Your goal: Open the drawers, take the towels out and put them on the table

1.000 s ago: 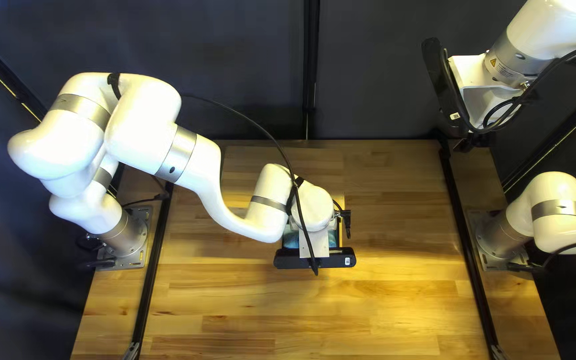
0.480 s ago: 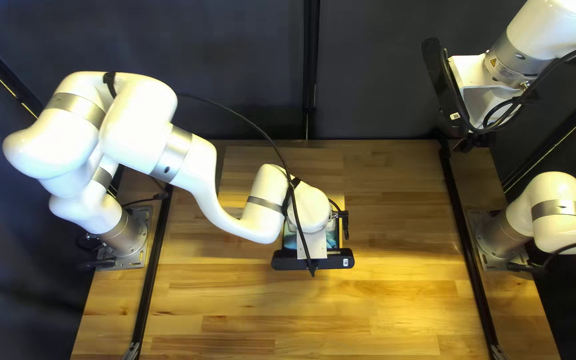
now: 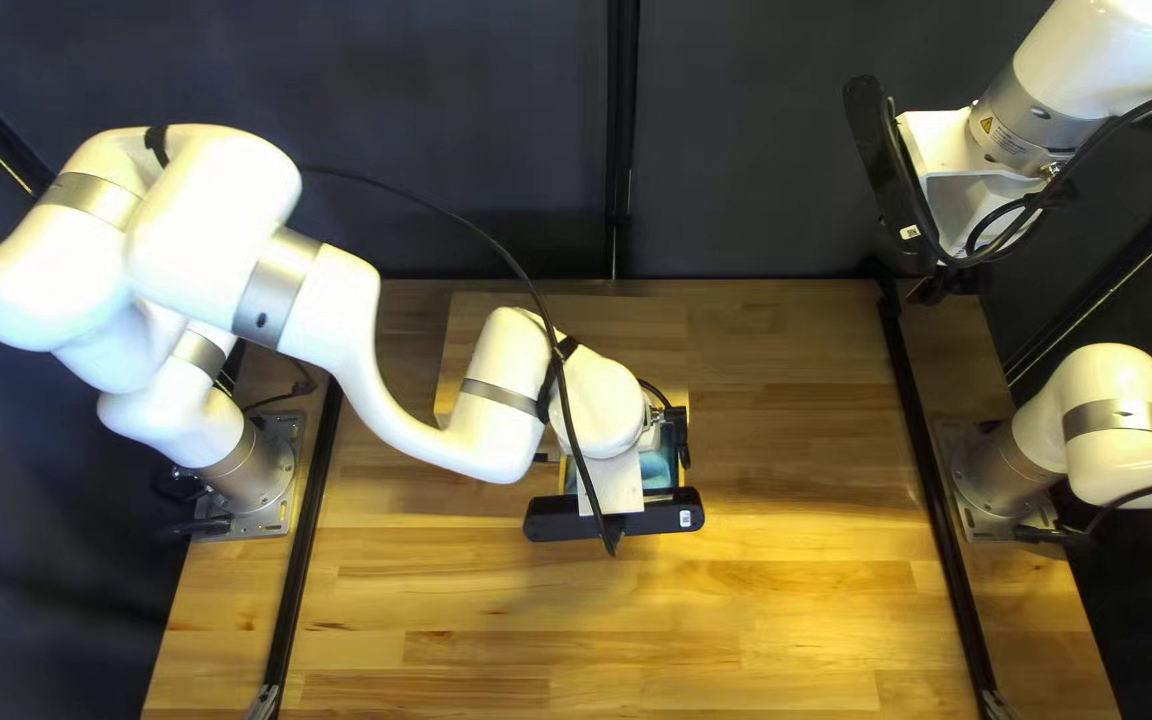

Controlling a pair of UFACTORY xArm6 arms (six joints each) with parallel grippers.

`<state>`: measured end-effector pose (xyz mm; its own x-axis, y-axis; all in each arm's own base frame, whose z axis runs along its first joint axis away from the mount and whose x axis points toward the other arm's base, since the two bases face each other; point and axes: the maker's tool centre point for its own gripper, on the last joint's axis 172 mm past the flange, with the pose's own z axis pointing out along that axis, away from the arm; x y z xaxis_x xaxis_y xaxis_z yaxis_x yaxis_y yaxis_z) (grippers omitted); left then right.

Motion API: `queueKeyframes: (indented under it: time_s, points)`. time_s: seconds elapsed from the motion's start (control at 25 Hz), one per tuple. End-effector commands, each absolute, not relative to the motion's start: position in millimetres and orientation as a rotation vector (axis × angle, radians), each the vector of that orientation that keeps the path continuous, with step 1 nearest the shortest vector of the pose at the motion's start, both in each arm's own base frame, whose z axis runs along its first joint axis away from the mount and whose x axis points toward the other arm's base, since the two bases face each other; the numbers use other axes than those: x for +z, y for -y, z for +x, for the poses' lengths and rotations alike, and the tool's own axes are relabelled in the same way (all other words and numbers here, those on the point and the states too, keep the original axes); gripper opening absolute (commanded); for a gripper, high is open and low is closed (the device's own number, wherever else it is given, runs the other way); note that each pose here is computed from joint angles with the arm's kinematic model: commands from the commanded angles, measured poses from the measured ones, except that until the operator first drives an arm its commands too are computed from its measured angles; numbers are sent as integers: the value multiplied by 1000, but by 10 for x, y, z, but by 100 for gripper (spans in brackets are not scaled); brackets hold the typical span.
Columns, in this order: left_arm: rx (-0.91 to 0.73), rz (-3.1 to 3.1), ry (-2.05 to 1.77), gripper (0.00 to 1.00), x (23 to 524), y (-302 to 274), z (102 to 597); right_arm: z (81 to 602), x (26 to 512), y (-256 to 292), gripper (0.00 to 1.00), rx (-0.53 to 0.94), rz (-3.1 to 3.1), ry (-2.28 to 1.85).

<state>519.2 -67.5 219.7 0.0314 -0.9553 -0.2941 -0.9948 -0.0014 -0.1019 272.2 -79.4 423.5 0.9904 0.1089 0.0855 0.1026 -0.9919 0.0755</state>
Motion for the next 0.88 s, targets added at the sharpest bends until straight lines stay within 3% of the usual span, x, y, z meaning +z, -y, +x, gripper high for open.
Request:
queueKeyframes:
  time_s: [0.04, 0.16, 0.2, 0.24, 0.28, 0.56, 0.88]
  points:
    - [217, -2036, -2009, 0, 2151, 678, 5218, 2722, 4235, 794, 100, 138, 3063, -163]
    - [222, -2036, -2026, 3, 2013, 666, 5254, 2722, 4235, 794, 100, 138, 3063, -163]
    - [225, -2040, -2033, 34, 1914, 646, 5277, 2722, 4235, 794, 100, 138, 3063, -163]
    - [226, -2044, -2039, 88, 1844, 633, 5294, 2722, 4235, 794, 100, 138, 3063, -163]
    - [225, -2051, -2045, 100, 1794, 622, 5304, 2722, 4235, 794, 100, 138, 3063, -163]
    - [202, -2121, -2036, 100, 1733, 805, 5308, 2722, 4235, 794, 100, 138, 3063, -163]
    - [141, -2429, -1711, 100, 1928, 912, 5254, 2722, 4235, 794, 100, 138, 3063, -163]
